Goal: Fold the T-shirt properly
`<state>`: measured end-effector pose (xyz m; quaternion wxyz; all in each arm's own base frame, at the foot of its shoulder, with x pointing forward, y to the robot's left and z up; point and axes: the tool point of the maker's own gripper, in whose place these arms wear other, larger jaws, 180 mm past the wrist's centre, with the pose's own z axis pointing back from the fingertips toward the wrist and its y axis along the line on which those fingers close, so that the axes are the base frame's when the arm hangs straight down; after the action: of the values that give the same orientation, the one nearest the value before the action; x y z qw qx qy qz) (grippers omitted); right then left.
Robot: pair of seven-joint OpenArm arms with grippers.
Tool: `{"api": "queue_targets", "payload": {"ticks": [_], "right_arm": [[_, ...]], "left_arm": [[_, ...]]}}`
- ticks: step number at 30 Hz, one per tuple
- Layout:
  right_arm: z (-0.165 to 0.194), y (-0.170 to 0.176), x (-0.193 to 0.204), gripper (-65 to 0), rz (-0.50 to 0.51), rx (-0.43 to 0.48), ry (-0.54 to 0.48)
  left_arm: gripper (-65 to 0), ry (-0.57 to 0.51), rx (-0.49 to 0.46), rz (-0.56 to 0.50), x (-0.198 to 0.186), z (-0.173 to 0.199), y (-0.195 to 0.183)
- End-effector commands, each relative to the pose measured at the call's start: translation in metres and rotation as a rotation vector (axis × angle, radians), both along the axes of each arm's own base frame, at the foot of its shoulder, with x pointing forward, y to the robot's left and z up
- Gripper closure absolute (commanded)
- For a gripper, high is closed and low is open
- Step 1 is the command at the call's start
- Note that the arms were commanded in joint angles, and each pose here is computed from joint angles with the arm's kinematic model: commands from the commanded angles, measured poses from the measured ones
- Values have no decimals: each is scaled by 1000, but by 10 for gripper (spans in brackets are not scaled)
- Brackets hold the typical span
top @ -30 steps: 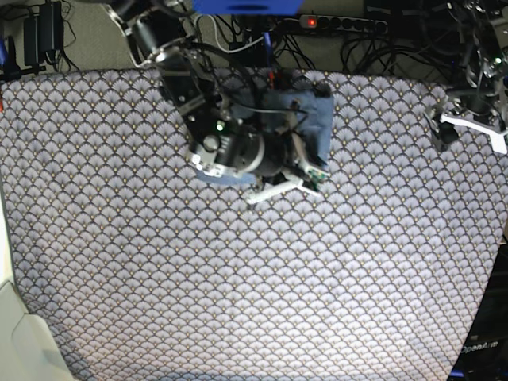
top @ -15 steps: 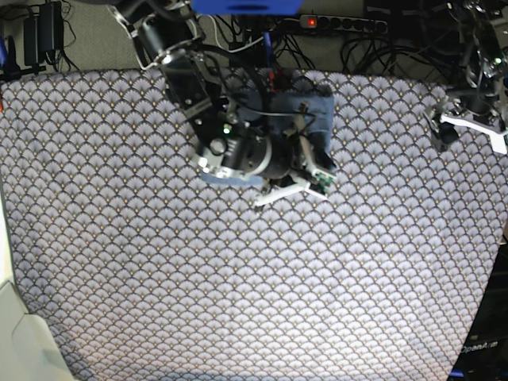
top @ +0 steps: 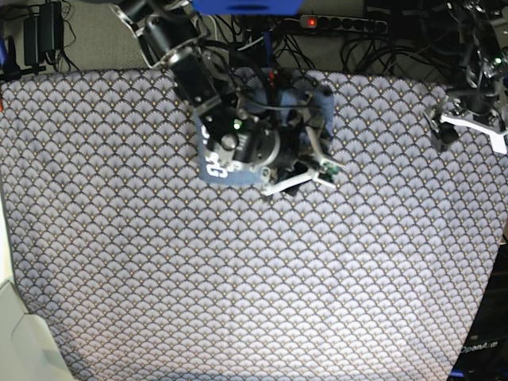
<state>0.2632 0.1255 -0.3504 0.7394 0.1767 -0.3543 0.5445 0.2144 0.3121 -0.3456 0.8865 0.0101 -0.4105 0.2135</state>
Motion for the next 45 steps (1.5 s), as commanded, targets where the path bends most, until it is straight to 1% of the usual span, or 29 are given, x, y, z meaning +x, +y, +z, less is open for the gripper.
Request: {"api": "queue_targets", "payload": {"ticks": [1,3,4,5,7,9,13,14,18,22,25,30,32,34,40,42,45], "right_arm": [[38,12,7,-385,3,102,-79],[63,8,4,-385,-10,149,-139],[74,1,4,-385,-25,162,-171],[82,-6,4,-385,-39,163,-195],[83,-19,7,-385,-74,143,-201],[71,-37,8,-385,-104,93,-184],[50,-53,-3,-381,-108,43,-145],[45,-57,-4,-372,-108,29,-138],[33,-69,-5,-307,-106,-16,-124],[23,-79,-1,-225,-139,-32,-98],[11,-78,-3,-166,-133,-45,-63],[-9,-64,-10,-63,-132,-33,17],[-14,-56,-11,-35,-127,-1,37],[-22,-51,-13,-29,-123,21,60],[-37,-43,-15,-30,-124,41,110],[-26,-44,-9,-30,-125,43,74],[12,-47,-1,-30,-132,57,-25]], "left_arm": [[-633,-34,26,-6,5,11,5],[-633,-33,25,-7,5,10,4],[-633,-35,25,-7,5,11,4],[-633,-35,25,-7,5,11,4],[-633,-44,25,-8,9,13,4],[-633,-53,22,-7,13,15,4],[-633,-55,21,-8,14,15,3],[-633,-58,22,-10,15,16,3],[-633,-63,23,-12,16,18,2],[-633,-59,25,-14,14,18,2],[-633,-59,23,-14,14,17,1],[-633,-40,26,-11,7,14,3],[-633,-40,26,-11,7,14,3],[-633,-39,26,-11,6,13,3],[-633,-22,28,-10,0,10,4],[-633,-24,28,-10,1,10,4],[-633,-25,28,-10,1,11,4]]}}
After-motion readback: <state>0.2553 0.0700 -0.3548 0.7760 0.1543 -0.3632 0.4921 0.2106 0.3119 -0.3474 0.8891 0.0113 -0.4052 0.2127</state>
